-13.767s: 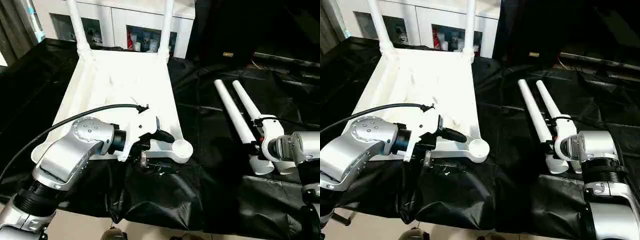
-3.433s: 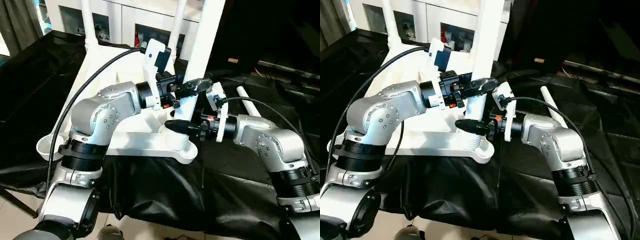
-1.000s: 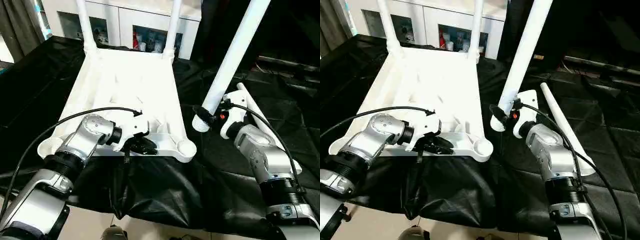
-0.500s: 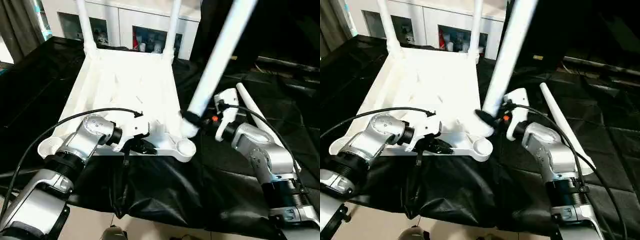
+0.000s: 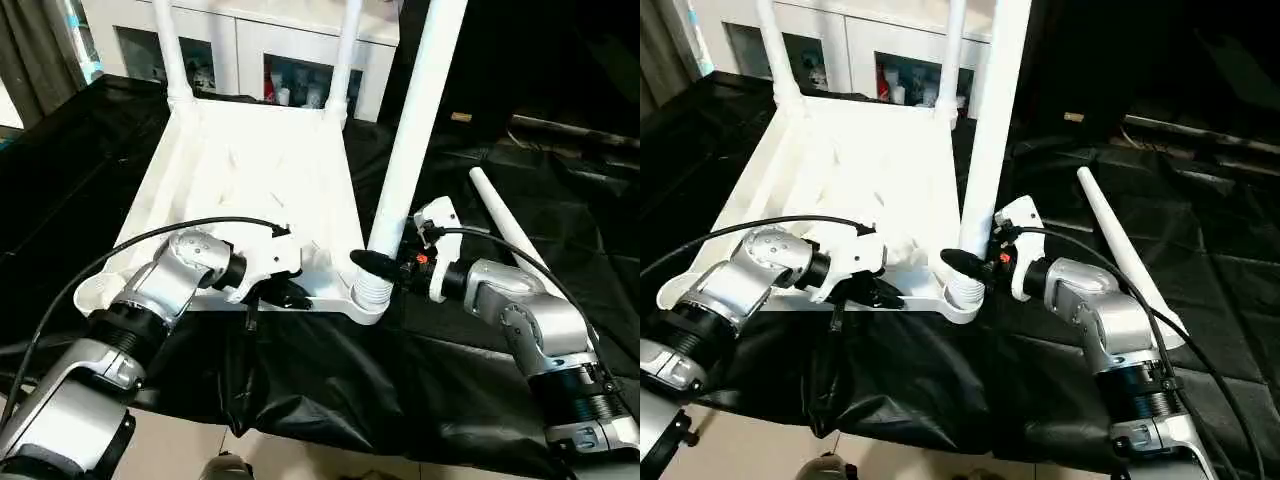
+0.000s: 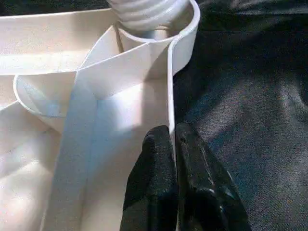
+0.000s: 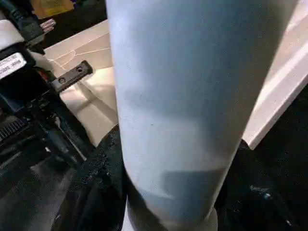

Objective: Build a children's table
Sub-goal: Insert table leg to table base

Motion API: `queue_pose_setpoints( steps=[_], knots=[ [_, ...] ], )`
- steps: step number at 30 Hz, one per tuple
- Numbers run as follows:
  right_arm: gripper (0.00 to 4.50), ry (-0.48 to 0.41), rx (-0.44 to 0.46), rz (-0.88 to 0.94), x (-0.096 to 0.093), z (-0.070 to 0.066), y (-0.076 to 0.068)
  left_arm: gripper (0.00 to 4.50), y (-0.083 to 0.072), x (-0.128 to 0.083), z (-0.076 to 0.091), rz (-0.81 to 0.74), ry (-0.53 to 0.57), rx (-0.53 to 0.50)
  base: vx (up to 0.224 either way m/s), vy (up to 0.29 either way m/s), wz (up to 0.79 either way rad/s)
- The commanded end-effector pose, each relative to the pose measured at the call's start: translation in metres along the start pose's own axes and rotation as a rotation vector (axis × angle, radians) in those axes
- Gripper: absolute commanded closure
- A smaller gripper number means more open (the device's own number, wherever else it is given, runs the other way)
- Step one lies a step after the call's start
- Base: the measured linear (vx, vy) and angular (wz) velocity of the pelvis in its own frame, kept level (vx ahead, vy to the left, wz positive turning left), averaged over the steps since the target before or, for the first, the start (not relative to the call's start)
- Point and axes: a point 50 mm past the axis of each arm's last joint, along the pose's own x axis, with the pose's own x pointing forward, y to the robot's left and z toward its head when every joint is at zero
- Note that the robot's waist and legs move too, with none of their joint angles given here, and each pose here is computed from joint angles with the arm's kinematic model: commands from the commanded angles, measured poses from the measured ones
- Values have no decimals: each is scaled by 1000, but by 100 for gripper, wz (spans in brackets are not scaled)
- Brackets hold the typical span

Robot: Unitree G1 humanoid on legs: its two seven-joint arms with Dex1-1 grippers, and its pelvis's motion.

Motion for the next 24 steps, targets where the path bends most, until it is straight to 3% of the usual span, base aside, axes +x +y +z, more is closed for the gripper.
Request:
queue_pose_setpoints(
  steps=[1, 6, 13, 24],
  knots=[
    [259, 21, -4, 8, -1, -1, 1, 450, -5, 3, -10, -6, 79, -16, 0, 0, 0],
    [259, 25, -9, 21, -2, 2, 0, 450, -3, 1, -14, 28, 138, -10, 0, 0, 0],
    [259, -1, -10, -47, 1, -1, -10, 450, -3, 0, -3, 40, 65, -23, 0, 0, 0],
    [259, -77, 97, -87, 0, -15, -21, 450, -3, 2, 3, 43, 28, -8, 0, 0, 0]
  ],
)
